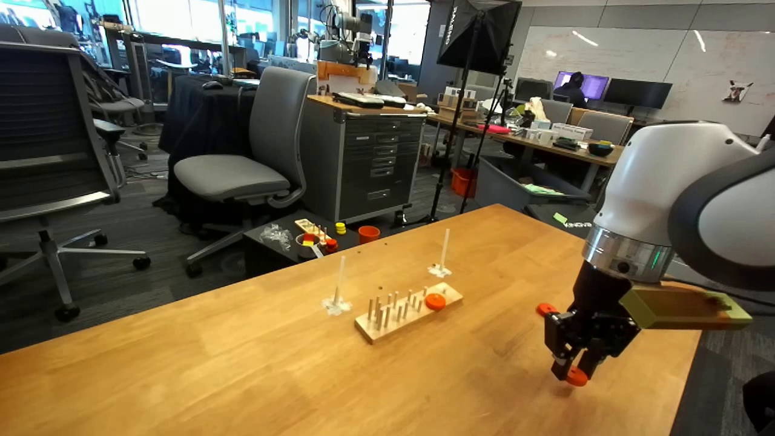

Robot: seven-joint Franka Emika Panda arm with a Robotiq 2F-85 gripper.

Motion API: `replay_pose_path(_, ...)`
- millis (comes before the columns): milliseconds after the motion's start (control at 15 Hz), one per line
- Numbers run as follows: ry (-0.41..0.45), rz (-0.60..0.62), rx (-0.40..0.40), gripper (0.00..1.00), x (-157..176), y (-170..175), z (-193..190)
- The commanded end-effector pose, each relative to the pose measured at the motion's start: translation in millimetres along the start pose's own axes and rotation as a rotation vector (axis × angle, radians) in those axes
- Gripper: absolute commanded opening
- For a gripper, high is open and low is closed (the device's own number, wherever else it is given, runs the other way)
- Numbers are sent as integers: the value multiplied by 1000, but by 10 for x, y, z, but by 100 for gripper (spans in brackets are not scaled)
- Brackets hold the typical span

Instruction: Pick up the orange object, hang it through its center hole on the object, pick up the second orange object and hang it on top of the first orange object

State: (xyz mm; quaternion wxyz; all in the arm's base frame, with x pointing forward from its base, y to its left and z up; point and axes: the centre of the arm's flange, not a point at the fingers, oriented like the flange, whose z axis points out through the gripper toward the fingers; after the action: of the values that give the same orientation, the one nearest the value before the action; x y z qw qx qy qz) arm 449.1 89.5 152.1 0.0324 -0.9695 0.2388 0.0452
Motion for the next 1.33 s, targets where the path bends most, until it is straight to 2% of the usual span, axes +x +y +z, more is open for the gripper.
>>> replay_pose_path(0,-6,-16,2,43,9,-8,-7)
replay_pose_path(267,-10,-36,1,43,11,-10,-9)
replay_pose_path(333,-10,-37,1,18,10,-10,-9)
replay_pose_path(533,-30,-61,-4,18,68,-61,-1)
replay_pose_path(667,-89,-151,-19,18,124,-161,-24)
replay_pose_path(800,-87,-165,-65,18,202,-271,-32)
replay_pose_path(1000,-29,-162,-115,18,429,-464,-58)
replay_pose_path(1267,51,-132,-125,18,791,-768,-84)
